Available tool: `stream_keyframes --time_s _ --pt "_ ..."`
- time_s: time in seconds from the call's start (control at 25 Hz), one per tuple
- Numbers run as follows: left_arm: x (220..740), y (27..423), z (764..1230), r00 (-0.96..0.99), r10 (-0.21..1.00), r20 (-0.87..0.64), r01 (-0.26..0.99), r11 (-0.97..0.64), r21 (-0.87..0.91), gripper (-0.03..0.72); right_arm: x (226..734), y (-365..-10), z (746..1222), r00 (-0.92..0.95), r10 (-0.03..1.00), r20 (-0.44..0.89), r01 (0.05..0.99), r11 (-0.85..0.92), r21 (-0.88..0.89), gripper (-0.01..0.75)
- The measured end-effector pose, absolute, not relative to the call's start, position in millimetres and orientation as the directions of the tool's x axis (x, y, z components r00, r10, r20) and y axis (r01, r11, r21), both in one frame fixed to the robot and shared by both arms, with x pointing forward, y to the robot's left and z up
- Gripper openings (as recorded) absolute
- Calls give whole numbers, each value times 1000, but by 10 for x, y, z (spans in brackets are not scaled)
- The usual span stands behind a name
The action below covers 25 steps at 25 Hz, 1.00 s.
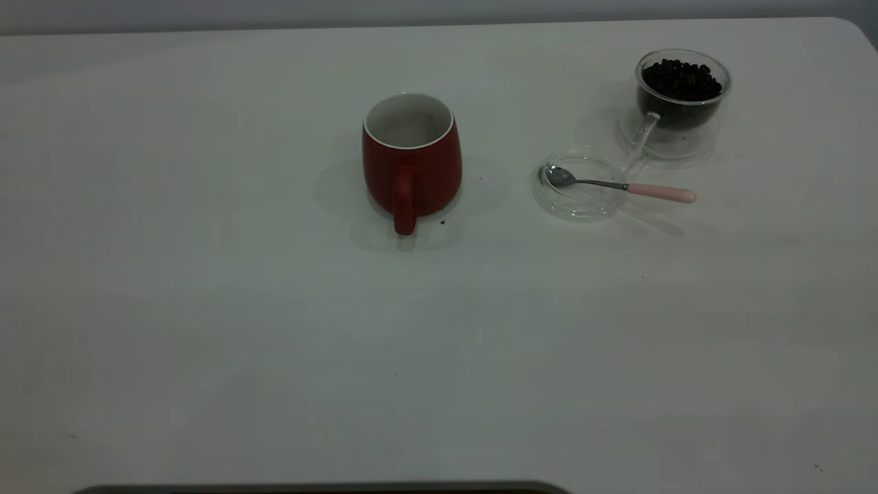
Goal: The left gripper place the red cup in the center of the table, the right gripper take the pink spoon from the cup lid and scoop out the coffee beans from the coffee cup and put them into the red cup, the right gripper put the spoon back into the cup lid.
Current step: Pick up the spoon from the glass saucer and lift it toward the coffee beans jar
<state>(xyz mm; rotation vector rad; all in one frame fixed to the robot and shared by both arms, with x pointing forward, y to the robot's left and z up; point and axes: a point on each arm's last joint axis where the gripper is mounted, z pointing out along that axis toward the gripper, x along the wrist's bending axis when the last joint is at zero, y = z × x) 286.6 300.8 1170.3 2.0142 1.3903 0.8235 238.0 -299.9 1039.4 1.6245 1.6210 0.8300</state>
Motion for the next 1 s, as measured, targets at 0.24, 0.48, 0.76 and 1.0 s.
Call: stream_keyframes --time_s 0.24,0.48,0.76,1.0 --pt "2497 3099 11253 286 954 95 595 -254 763 569 2380 -2999 10394 18 999 -29 561 14 828 591" --pt "2273 3141 10804 186 980 69 605 -170 778 569 2380 -2999 10394 18 999 -29 561 14 828 591" --pt "2190 3103 10517 53 998 45 624 -68 778 569 2380 -2999 10394 18 999 -29 561 14 827 591" --pt "2174 3050 10395 51 998 20 624 -48 780 569 2380 -2999 10394 18 999 -29 561 14 827 591"
